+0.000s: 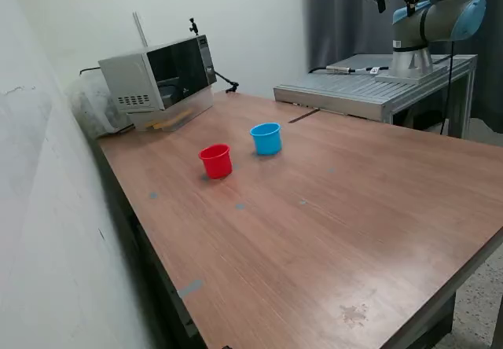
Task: Place red objects in the red bin, and blue objects in the blue bin.
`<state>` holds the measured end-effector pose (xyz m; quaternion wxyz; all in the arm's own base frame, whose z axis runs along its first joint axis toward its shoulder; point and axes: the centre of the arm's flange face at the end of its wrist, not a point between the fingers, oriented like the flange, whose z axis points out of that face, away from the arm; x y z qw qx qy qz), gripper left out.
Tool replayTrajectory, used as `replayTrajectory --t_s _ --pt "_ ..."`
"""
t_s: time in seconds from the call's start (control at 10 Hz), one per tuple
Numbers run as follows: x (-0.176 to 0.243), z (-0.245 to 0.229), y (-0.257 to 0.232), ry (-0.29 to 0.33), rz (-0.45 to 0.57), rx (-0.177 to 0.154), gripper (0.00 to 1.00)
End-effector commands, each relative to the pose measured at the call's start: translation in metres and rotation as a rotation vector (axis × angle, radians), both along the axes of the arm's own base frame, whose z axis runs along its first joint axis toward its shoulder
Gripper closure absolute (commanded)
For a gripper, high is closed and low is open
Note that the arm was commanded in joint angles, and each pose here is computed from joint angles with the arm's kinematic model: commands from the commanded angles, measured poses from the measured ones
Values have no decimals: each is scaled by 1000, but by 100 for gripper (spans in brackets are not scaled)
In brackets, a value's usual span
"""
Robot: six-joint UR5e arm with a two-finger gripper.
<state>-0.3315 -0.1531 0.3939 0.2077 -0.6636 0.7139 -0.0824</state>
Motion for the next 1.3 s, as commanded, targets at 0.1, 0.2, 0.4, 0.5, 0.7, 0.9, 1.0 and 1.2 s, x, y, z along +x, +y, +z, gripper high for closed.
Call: replayTrajectory --t_s 0.1,0.2,0.4,0.5,0.7,0.9,1.0,1.2 --pt "1 0 0 1 3 -1 0" --pt "-1 2 0 4 0 -1 0" --pt "-1 3 0 6 0 -1 0" --pt "-1 3 0 6 1 -1 0" --pt "-2 3 0 7 -2 -1 0" --pt "-2 4 0 9 1 -1 0" --pt "-2 4 0 9 1 -1 0" --pt "-2 4 0 9 1 -1 0"
